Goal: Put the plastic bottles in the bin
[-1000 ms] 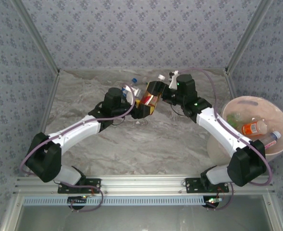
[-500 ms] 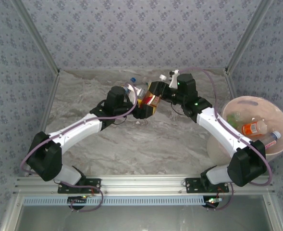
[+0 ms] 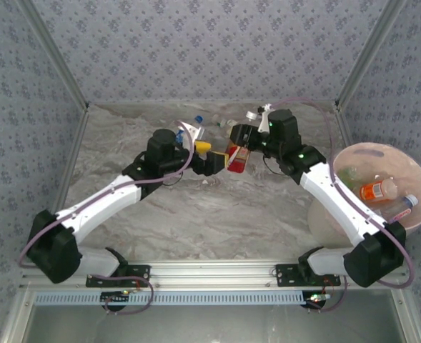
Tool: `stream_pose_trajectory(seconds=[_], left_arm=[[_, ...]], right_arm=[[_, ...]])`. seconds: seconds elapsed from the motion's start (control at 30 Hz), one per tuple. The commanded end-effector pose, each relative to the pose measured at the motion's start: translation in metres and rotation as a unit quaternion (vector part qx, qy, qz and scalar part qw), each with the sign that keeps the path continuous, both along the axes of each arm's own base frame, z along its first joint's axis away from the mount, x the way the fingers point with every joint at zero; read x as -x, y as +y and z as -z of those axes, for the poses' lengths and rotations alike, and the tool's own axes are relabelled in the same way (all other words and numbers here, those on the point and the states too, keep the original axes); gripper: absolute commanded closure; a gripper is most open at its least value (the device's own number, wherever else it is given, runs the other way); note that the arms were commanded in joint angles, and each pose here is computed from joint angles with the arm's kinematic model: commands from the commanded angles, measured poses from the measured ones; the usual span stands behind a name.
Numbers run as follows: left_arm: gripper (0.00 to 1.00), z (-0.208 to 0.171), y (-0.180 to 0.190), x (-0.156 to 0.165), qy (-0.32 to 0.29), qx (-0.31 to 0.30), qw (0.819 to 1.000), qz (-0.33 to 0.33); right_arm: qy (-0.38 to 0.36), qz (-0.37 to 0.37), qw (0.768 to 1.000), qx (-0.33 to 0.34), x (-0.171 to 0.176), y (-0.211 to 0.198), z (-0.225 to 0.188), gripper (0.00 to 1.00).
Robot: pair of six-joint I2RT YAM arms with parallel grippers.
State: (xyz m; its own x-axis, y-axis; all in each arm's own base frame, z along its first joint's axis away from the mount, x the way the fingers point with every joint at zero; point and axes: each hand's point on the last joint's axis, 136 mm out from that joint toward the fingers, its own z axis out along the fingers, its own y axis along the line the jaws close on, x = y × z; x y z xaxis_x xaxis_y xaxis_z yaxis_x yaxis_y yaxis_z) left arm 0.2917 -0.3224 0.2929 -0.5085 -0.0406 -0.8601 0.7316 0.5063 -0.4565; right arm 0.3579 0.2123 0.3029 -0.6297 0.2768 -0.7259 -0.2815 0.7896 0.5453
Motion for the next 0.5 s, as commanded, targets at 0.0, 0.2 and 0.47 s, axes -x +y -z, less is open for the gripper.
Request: stream_pose_trajectory(seconds=[0.0,0.2,0.47], left_arm=[[0.02,-0.033,0.026,-0.009,-0.04,0.036,0.996,-0.068],[0.02,-0.021,0.081,-0.033,-0.026,0.021,0.976,-0.217],[0.02,0.014,0.13,-0.052,0.034,0.04,0.947,-0.316]], right_arm=[[-0.052,0.031,0.997,0.042,0.003,-0.026,-0.031,0.46],[-0.088,0.069,0.99,0.082,0.014,-0.057,-0.055,0.47],[-0.16,0.131,0.968,0.141,0.048,-0.106,-0.108,0.48]])
